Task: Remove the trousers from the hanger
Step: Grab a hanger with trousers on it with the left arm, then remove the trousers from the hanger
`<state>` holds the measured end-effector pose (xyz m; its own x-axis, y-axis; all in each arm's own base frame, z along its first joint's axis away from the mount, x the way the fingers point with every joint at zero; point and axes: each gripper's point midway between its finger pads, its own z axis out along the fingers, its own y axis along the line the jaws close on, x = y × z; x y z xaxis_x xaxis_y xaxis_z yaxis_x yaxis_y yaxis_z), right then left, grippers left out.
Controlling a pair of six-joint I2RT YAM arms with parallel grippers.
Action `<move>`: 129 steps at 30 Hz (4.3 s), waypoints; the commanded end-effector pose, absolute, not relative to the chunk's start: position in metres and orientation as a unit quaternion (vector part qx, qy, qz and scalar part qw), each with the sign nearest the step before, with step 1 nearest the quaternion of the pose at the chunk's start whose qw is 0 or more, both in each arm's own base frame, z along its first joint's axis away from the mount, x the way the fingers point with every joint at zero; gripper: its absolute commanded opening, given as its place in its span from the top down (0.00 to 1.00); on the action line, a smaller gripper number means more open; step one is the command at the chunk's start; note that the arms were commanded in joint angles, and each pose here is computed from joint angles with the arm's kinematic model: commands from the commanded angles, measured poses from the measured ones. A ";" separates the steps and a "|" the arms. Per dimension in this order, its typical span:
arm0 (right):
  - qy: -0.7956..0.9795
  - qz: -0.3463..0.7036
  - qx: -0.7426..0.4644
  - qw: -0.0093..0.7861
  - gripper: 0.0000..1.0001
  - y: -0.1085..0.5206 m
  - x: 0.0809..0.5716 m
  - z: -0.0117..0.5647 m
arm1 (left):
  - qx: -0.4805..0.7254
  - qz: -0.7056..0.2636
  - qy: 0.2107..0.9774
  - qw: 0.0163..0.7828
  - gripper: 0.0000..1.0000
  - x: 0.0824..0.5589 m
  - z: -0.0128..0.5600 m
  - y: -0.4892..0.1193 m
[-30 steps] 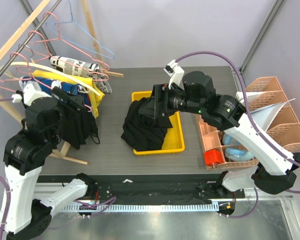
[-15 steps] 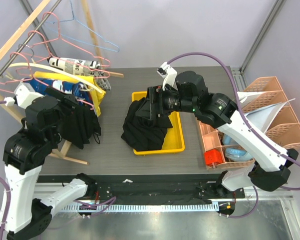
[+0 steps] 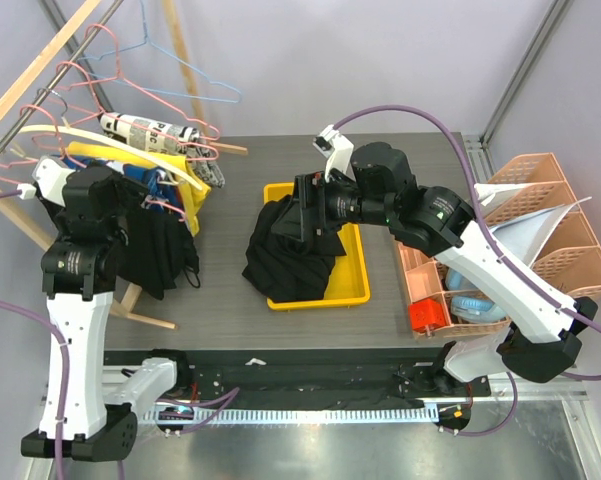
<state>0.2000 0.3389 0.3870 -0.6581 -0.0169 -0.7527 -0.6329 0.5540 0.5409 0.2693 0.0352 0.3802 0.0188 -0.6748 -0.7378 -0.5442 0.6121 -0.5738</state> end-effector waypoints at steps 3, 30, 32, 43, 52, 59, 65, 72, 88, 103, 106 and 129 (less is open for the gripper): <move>0.787 0.438 -0.213 0.379 0.20 0.341 0.200 0.399 | -0.433 -0.109 0.666 0.598 0.42 0.284 0.406 0.035; 0.783 0.455 -0.234 0.353 0.20 0.364 0.203 0.399 | -0.349 -0.065 0.578 0.735 1.00 0.259 0.460 0.062; 0.786 0.456 -0.233 0.345 0.19 0.368 0.204 0.396 | -0.329 -0.052 0.570 0.751 1.00 0.259 0.471 0.063; 0.795 0.456 -0.236 0.324 0.20 0.373 0.203 0.387 | -0.209 0.030 0.547 0.810 1.00 0.266 0.489 0.064; 0.782 0.435 -0.283 0.345 0.19 0.376 0.210 0.382 | -0.229 -0.066 0.565 0.790 1.00 0.222 0.501 0.038; 0.714 0.447 -0.397 0.365 0.14 0.389 0.179 0.387 | -0.274 -0.193 0.614 0.715 1.00 0.183 0.500 0.002; 0.650 0.447 -0.426 0.443 0.07 0.411 0.134 0.399 | -0.301 -0.263 0.635 0.661 1.00 0.149 0.498 -0.021; 0.598 0.449 -0.456 0.482 0.06 0.435 0.056 0.407 | -0.300 -0.349 0.620 0.635 1.00 0.130 0.518 -0.046; 0.603 0.341 -0.462 0.554 0.15 0.449 0.055 0.386 | -0.271 -0.426 0.630 0.590 1.00 0.108 0.523 -0.077; 0.561 0.411 -0.517 0.499 0.11 0.436 0.017 0.398 | -0.247 -0.454 0.628 0.582 1.00 0.104 0.530 -0.087; 0.560 0.417 -0.525 0.486 0.11 0.430 0.015 0.397 | -0.245 -0.455 0.629 0.581 1.00 0.103 0.529 -0.088; 0.549 0.342 -0.357 0.674 0.26 0.482 0.088 0.440 | -0.261 -0.496 0.624 0.544 1.00 0.093 0.527 -0.097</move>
<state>0.0719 0.4689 0.3674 0.1094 -0.1561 -0.9817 -0.9011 0.4013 -0.1642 0.1047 -0.0890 0.5068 -0.2621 -0.8692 -0.4193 0.1178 0.4025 -0.9078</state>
